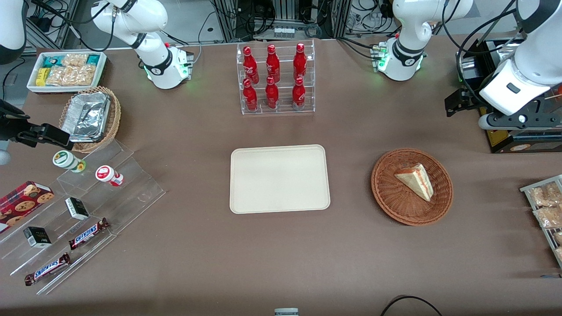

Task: Place sandwich from basket to tray
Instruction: 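Move the left gripper over the wrapped sandwich in the wicker basket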

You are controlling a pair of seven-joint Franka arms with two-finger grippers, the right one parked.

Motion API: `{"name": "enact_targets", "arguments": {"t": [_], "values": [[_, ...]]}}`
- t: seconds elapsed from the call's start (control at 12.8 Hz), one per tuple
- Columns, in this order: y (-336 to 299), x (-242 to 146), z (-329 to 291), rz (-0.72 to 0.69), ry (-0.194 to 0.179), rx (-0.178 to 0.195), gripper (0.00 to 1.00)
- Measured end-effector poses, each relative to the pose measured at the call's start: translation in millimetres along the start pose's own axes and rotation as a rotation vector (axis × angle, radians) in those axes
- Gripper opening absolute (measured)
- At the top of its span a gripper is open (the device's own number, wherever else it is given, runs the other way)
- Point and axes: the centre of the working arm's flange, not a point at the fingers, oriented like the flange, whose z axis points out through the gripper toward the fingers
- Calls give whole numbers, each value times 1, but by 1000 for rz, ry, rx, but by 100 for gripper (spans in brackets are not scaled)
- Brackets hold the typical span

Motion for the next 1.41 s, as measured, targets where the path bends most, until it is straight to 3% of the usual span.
{"name": "enact_targets", "arguments": {"t": [0.31, 0.47, 0.94, 1.25, 1.41], "values": [[0, 3, 4, 0, -7, 0, 100], [1, 9, 17, 1, -31, 0, 100], [5, 65, 101, 7, -77, -10, 100], [8, 103, 159, 9, -73, -20, 100], [9, 113, 189, 13, -51, -17, 100]]}}
